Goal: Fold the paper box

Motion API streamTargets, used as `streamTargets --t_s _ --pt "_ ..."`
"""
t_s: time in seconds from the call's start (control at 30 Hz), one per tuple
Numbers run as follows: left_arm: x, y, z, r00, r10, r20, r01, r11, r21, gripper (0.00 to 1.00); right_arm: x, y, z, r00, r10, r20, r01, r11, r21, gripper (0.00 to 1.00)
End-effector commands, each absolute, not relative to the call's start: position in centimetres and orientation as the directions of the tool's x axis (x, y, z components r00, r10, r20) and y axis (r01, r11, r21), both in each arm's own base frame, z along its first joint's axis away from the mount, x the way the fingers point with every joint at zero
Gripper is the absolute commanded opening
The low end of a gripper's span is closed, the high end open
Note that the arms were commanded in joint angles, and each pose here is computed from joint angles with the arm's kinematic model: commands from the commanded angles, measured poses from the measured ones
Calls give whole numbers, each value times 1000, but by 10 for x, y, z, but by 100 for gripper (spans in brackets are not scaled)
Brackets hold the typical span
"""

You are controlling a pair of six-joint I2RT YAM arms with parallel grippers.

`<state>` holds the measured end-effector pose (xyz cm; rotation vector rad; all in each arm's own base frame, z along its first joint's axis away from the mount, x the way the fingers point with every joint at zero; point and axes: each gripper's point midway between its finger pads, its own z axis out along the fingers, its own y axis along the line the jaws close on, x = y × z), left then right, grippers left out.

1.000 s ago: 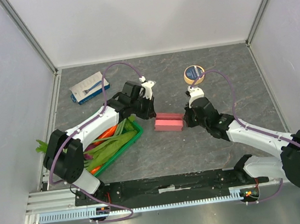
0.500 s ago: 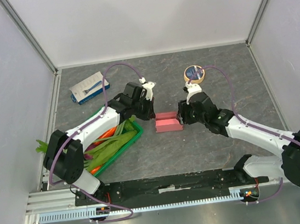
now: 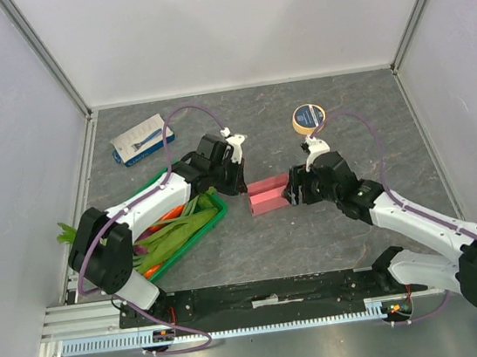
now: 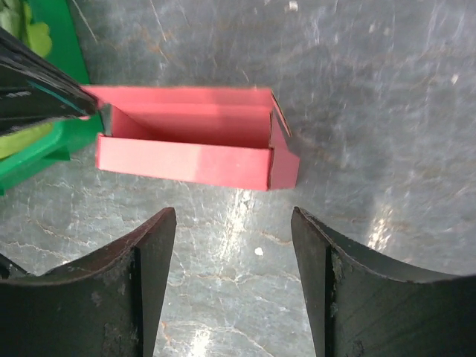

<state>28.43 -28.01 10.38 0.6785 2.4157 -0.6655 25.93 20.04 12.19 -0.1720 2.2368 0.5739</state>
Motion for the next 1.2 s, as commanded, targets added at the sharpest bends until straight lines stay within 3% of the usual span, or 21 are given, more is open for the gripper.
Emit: streamTargets --t_s 0.0,0.2,0.33,0.5,0.83,1.17 --pt "281 -290 124 -711 277 -646 595 727 -342 9 255 215 112 -718 210 -663 -214 841 497 70" --pt "279 -291 124 -713 279 -644 596 725 -345 9 254 214 108 -708 473 -525 8 748 663 72" --pt "277 -292 123 -713 283 -642 596 727 -342 9 255 214 106 -673 575 -466 61 670 740 70" --pt "276 -293 123 -711 283 -644 599 725 -342 9 260 225 111 -664 628 -406 66 590 805 62" --pt "274 -295 127 -705 282 -651 604 719 -343 9 260 230 102 -669 663 -335 123 544 830 59" --pt "265 -302 127 -704 290 -649 614 708 -350 9 258 219 82 -626 718 -305 200 526 827 42"
